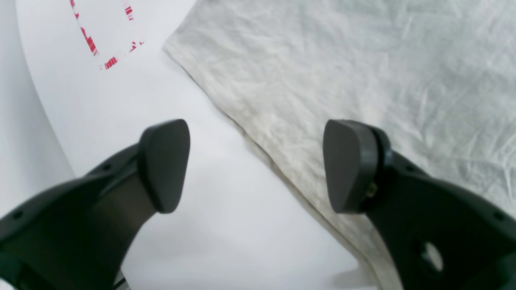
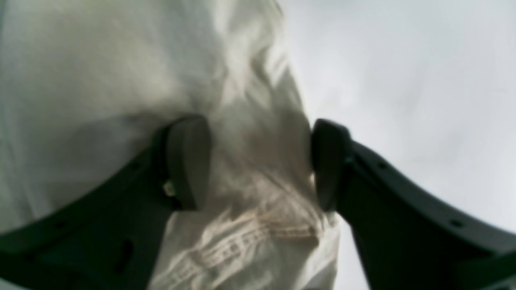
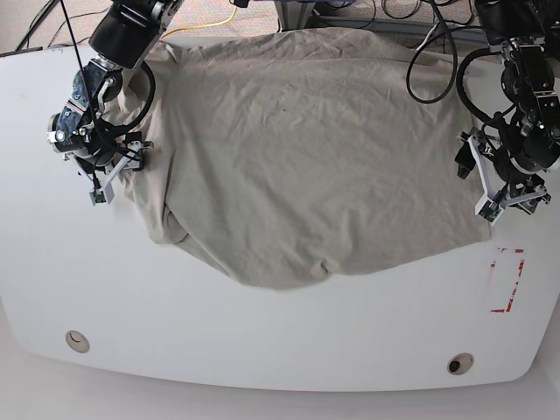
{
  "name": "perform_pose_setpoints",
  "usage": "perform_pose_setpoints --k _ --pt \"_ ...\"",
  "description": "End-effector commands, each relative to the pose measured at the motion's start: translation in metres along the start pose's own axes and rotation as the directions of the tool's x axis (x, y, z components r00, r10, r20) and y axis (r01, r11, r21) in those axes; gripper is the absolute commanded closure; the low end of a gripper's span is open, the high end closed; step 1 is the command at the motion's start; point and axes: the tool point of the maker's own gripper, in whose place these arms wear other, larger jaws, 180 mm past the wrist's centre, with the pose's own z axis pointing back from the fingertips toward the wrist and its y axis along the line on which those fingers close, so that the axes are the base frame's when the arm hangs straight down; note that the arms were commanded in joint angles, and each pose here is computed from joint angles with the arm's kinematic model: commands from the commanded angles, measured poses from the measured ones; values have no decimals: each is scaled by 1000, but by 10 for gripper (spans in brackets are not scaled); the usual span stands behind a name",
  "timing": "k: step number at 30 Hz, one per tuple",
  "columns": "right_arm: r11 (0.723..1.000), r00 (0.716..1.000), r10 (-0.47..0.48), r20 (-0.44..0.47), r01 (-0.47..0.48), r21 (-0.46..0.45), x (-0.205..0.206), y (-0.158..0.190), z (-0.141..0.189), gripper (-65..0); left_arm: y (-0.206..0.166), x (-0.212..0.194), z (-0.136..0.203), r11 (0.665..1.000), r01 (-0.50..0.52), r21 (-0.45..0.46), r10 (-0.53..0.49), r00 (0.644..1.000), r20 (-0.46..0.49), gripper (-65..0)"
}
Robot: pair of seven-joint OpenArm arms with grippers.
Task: Layout the t-shirt on the table in an organized manner, then fold the t-shirt properly
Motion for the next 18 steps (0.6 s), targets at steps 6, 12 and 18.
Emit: perform_pose_setpoints --k 6,12,18 --pt "1000 999 7 -51 -7 4 -10 7 -3 -114 9 6 6 1000 10 26 -11 1000 24 -471" --pt "1000 999 8 -51 -8 6 -9 8 -3 -41 -1 -8 4 1000 11 1 -11 1000 -11 -471" --pt "1000 999 8 -53 -8 6 -10 8 -3 -41 -18 -31 2 999 10 -41 -12 998 -63 -471"
